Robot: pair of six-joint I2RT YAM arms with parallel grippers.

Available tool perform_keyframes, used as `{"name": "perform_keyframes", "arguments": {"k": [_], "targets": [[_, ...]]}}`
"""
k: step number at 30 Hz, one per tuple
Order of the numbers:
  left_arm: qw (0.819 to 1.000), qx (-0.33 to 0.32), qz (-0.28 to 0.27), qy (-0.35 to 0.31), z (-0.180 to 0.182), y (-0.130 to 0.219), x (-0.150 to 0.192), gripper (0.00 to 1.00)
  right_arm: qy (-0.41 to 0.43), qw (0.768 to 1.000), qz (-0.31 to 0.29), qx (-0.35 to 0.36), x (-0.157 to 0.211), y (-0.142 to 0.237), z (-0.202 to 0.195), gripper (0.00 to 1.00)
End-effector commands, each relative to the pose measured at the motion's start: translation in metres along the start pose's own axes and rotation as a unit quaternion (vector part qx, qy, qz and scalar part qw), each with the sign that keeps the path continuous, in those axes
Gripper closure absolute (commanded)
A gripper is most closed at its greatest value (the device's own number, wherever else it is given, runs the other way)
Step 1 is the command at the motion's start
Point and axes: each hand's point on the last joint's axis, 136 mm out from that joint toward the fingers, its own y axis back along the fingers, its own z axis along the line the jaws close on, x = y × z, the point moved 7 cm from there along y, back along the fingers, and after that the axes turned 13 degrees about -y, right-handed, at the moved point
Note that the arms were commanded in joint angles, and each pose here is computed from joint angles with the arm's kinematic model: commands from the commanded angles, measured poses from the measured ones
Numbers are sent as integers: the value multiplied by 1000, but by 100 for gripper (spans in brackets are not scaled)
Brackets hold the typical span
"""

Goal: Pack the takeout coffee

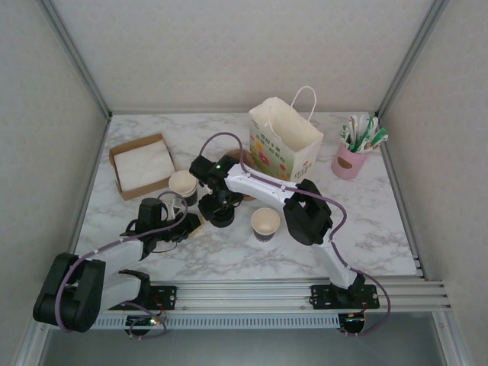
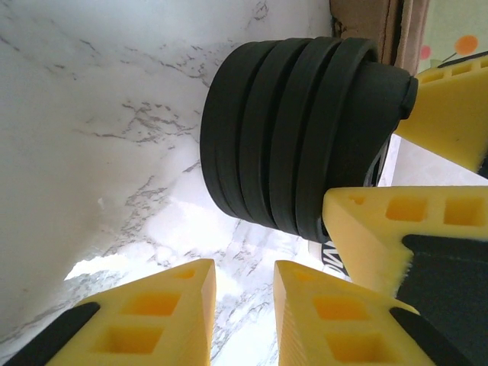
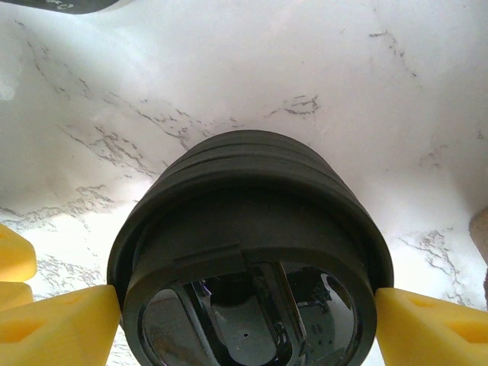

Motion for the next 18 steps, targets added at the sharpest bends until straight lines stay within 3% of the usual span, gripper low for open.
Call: {"name": "perform_keyframes", "arguments": {"k": [1,18], "targets": [[1000,2,-5,-13,-1,-2,-1,74,-4,1000,-3,-6,-4,2,0,14],[999,31,-15,-7,-3,-9,-8,76,-4,1000,-3,-18,-4,6,1,29]]}}
